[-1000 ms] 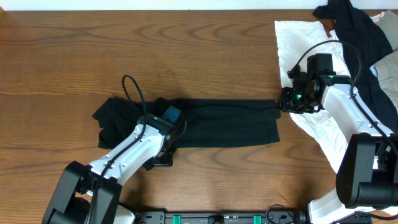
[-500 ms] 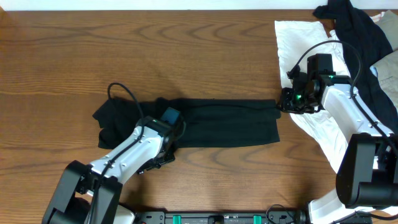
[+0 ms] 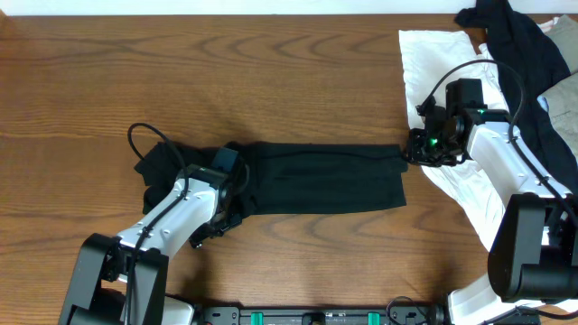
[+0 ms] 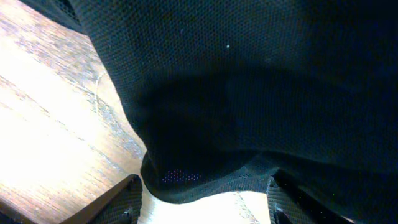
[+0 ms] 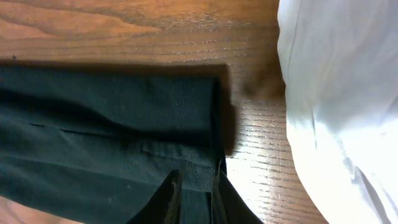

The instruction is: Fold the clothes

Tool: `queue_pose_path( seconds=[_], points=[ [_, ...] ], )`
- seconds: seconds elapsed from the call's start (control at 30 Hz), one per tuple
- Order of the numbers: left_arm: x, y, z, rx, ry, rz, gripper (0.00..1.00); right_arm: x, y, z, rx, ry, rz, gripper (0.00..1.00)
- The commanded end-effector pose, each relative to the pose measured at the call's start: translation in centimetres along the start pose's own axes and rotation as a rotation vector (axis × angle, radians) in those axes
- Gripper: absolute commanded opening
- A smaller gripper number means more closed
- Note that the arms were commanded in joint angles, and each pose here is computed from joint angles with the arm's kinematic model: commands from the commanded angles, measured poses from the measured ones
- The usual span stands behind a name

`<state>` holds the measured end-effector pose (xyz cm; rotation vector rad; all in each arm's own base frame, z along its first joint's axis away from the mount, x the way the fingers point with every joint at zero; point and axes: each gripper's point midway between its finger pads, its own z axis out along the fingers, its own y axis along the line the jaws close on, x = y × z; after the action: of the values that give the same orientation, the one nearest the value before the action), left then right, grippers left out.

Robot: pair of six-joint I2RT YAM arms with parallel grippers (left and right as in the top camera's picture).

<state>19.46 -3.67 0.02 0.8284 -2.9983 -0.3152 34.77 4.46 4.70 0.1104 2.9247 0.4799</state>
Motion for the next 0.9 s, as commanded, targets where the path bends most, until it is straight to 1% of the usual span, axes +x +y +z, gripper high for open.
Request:
queue_pose_path(
  seconds=[0.0, 0.07, 0.13, 0.2, 0.3, 0.4, 0.47, 0.5, 0.57, 0.7, 0.87],
  points=[
    [0.6, 0.1, 0.5, 0.009, 0.031, 0.028, 0.59, -0.1, -0.1, -0.6, 0.004, -0.012, -0.013, 0.16],
    [1.0, -0.3, 0.2, 0.039, 0.048, 0.065, 0.50, -0.1, -0.1, -0.6, 0.005, -0.012, -0.013, 0.16],
    [1.1, -0.5, -0.3, 0.064, 0.048, 0.086, 0.49, -0.1, -0.2, -0.6, 0.008, -0.013, -0.013, 0.16],
    [0.9, -0.3, -0.9, 0.078, 0.027, 0.083, 0.50, -0.2, -0.2, -0.6, 0.011, -0.015, -0.014, 0.16],
    [-0.2, 0.1, -2.0, 0.081, -0.053, 0.073, 0.51, -0.2, -0.2, -0.6, 0.011, -0.015, -0.014, 0.17],
    [-0.8, 0.3, -2.7, 0.089, -0.099, 0.065, 0.52, -0.2, -0.2, -0.6, 0.012, -0.015, -0.014, 0.16],
    [-0.8, 0.4, -2.8, 0.092, -0.103, 0.065, 0.53, -0.1, -0.2, -0.6, 0.011, -0.014, -0.014, 0.17],
    [-0.8, 0.4, -2.8, 0.090, -0.101, 0.065, 0.56, -0.1, -0.2, -0.6, 0.012, -0.012, -0.013, 0.16],
    [-0.8, 0.7, -2.8, 0.075, -0.104, 0.066, 0.57, -0.1, -0.2, -0.6, 0.012, -0.011, -0.013, 0.17],
    [-0.9, 1.6, -2.7, 0.027, -0.114, 0.067, 0.58, 0.0, -0.2, -0.6, 0.012, -0.010, -0.013, 0.16],
    [-0.4, 2.1, -1.1, 0.023, -0.108, 0.031, 0.58, 0.0, -0.3, -0.6, 0.012, -0.009, -0.012, 0.17]
  ],
)
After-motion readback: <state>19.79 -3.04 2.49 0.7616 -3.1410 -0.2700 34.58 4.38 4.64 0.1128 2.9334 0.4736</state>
